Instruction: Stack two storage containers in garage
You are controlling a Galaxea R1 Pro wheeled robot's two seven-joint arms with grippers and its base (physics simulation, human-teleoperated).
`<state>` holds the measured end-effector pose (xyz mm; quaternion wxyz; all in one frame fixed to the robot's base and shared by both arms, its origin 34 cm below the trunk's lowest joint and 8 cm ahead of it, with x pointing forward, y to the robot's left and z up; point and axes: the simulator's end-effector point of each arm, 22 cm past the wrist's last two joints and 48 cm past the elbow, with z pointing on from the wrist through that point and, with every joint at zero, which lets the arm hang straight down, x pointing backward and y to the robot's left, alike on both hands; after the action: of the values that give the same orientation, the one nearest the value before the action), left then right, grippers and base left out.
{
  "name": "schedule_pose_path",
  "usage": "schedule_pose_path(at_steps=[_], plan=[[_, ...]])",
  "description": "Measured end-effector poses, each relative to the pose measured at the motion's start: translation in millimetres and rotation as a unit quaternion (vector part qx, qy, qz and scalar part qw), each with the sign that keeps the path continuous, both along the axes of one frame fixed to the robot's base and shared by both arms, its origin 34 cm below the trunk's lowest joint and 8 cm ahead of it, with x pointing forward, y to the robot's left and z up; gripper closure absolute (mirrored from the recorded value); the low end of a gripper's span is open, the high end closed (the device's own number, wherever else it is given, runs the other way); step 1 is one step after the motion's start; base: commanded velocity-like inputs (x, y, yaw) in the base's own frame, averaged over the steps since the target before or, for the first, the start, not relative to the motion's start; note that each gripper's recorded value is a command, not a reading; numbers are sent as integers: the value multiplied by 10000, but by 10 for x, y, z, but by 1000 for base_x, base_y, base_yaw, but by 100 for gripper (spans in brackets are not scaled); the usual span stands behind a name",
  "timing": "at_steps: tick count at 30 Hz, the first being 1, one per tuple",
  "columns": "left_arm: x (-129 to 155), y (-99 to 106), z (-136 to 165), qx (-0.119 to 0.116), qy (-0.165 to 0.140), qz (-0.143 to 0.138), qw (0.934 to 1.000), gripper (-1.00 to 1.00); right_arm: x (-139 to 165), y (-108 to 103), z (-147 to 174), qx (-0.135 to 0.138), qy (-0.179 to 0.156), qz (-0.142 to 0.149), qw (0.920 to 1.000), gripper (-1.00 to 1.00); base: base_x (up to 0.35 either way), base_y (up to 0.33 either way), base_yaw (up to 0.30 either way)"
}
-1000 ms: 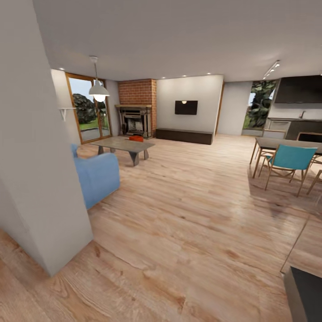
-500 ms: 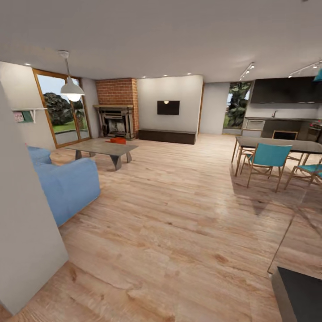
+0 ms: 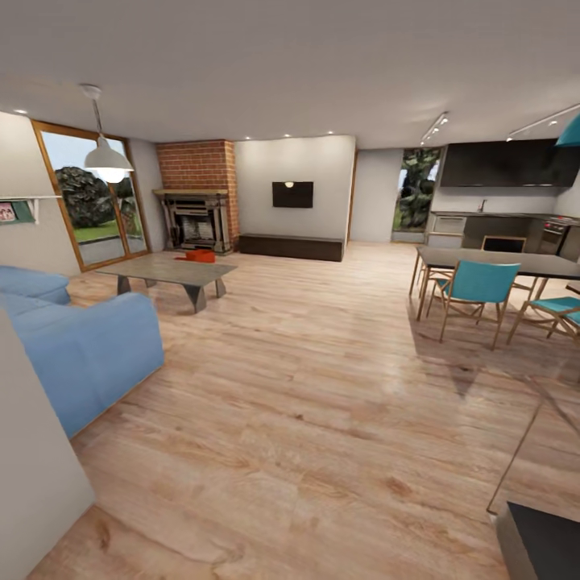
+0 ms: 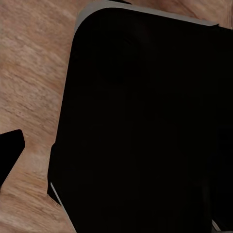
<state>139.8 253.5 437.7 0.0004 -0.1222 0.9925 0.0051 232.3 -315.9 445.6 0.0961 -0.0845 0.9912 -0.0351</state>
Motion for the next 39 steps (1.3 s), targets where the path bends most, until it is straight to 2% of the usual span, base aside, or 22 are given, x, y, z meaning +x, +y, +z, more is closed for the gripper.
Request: schedule_pose_path(at_steps=[39], plan=[[0,1,0,1,-2,8,10000,-100,6,-4,1,-7,-10,-3,10000,-100,330,0,0]])
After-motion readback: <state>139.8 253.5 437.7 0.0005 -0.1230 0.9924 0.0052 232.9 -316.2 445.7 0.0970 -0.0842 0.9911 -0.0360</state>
